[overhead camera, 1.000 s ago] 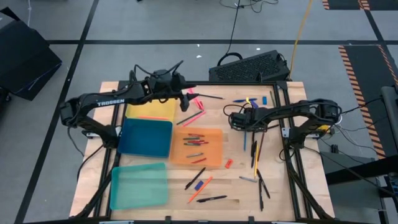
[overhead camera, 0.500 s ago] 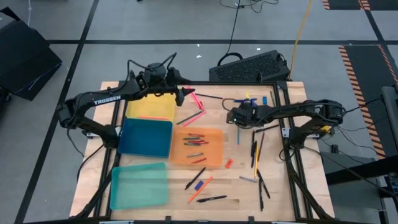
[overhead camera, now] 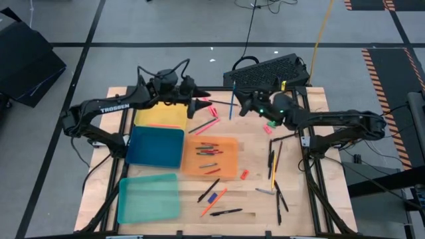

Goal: Sort crayons/erasers/pens/pencils in bins
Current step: Put the blue pencil into yellow bin

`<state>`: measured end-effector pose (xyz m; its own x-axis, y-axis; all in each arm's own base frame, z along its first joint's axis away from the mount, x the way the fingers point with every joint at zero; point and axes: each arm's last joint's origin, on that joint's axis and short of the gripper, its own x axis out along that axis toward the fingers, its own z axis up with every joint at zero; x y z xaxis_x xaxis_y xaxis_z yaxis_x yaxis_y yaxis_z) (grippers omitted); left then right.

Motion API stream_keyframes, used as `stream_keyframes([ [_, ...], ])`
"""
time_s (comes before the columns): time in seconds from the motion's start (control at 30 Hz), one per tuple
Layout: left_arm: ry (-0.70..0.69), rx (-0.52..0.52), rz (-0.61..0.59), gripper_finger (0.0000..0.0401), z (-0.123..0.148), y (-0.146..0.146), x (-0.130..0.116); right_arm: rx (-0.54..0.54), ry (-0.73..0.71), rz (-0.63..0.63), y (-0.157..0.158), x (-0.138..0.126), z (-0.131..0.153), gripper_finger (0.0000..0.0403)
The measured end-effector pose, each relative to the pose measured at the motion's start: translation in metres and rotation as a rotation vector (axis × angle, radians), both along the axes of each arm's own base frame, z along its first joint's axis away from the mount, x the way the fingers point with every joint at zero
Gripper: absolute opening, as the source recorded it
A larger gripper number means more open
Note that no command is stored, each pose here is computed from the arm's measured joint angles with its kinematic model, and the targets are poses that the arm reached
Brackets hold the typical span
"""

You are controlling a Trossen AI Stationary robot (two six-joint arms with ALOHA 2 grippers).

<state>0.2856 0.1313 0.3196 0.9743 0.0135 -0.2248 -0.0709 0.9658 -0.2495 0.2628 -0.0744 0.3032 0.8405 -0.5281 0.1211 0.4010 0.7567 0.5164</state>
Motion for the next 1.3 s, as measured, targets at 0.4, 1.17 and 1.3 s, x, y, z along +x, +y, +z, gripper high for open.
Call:
stream_keyframes([
  [0.4,-0.226,-0.196,-0.139,0.023,-0.004,-0.01,0.054,-0.066,-0.082,0.095,0.001,-0.001,0.01,0.0013],
  [1.17,-0.117,-0.214,-0.165,0.0014,-0.005,0.007,0.086,-0.067,-0.069,0.12,0.002,-0.001,0.009,0.0047],
  [1.3,-0.033,-0.149,-0.096,0.0014,0.003,0.014,0.066,-0.093,-0.066,0.116,0.002,-0.002,0.011,0.0093],
])
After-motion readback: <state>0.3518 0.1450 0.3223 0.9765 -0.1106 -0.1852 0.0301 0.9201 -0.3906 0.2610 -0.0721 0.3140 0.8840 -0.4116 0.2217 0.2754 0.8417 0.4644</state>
